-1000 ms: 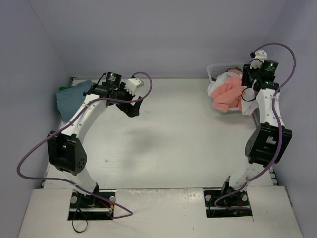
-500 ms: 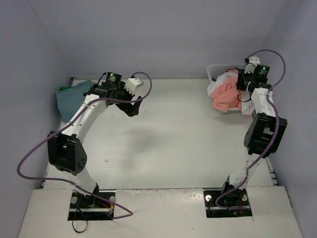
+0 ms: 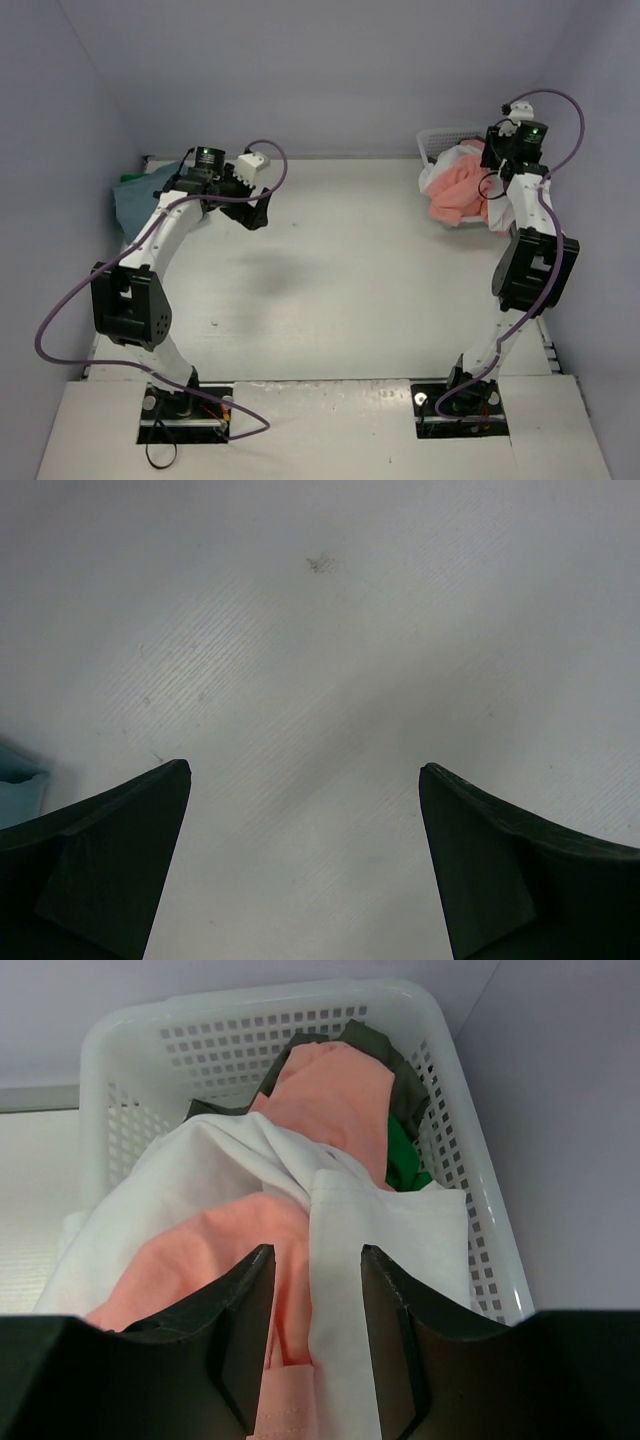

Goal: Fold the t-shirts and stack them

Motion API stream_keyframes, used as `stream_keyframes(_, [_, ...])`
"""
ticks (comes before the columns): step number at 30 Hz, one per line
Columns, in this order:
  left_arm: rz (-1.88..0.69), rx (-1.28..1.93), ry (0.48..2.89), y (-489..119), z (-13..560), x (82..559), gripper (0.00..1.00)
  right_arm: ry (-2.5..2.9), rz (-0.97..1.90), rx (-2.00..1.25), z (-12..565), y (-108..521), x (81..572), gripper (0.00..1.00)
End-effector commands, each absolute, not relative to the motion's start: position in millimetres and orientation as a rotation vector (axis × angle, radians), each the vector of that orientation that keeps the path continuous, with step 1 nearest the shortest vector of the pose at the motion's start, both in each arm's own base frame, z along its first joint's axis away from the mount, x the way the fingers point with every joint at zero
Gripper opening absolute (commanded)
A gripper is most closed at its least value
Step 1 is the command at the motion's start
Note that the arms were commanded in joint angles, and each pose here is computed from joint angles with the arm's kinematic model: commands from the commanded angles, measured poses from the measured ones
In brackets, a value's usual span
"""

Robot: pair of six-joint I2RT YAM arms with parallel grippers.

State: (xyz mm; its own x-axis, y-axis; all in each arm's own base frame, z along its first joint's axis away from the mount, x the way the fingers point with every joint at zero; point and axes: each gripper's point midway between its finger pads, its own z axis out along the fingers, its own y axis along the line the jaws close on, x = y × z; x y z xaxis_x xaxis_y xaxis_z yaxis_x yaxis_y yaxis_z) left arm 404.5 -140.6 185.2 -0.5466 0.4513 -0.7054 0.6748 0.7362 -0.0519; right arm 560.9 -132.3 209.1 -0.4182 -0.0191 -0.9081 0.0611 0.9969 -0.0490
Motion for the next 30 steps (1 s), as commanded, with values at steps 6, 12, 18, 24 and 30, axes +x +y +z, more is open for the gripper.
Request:
stream_keyframes(6, [-0.483, 0.735, 2.015, -133, 246, 430, 0.91, 1.827, -0.178, 0.079, 252, -130, 573, 0.36])
stream_keyframes(12, [-0.462, 0.729, 2.030, -128, 241, 430, 0.91, 1.823, -0.248, 0.100, 237, -127, 570, 0.29])
stream_keyframes(18, [-0.462, 0.711, 2.048, -122, 234, 431, 0.91, 1.811, -0.322, 0.167, 235, -141, 565, 0.28])
stream_keyframes(24, [-0.448, 0.679, 2.039, -113, 240, 433, 0.91, 1.769, -0.287, 0.196, 248, -138, 554, 0.30])
stream_keyframes(30, [-0.445, 0.641, 2.032, -101, 244, 434, 0.91, 1.740, -0.219, 0.205, 266, -133, 539, 0.32])
